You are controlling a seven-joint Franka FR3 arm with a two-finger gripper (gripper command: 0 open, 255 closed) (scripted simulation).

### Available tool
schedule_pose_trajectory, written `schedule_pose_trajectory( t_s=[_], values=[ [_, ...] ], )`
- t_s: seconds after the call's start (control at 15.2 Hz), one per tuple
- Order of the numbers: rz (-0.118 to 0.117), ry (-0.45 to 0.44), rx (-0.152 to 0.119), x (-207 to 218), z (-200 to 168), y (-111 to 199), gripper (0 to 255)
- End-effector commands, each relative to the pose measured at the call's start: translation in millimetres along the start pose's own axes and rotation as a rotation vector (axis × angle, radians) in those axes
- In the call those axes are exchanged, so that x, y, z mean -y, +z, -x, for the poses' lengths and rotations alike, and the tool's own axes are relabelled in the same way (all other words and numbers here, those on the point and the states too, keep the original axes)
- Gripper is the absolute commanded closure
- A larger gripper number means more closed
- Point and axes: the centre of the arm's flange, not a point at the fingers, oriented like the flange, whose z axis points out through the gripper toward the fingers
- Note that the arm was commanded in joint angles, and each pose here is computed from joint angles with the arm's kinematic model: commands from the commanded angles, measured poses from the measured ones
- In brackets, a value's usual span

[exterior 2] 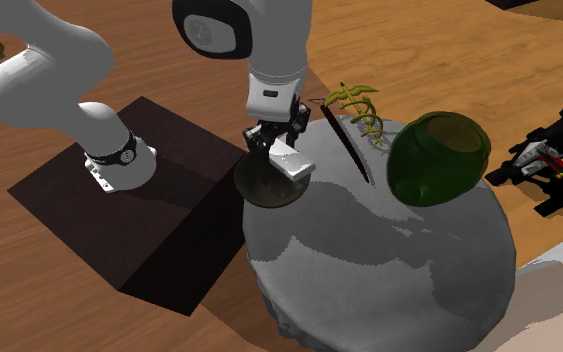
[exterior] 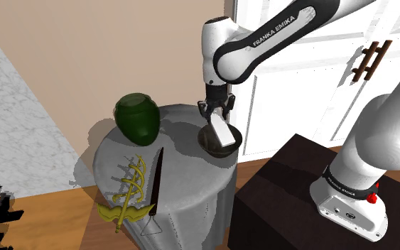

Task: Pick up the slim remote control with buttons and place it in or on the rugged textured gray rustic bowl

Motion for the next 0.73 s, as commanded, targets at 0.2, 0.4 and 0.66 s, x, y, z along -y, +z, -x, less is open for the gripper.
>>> schedule_pose_trajectory(
  t_s=[0.2,0.4,0.66],
  values=[
    [0.000,0.001,0.000,0,4,26,255],
    [0.000,0.001,0.000,0,4,42,255],
    [0.000,0.001,0.000,0,5,63,255]
  ],
)
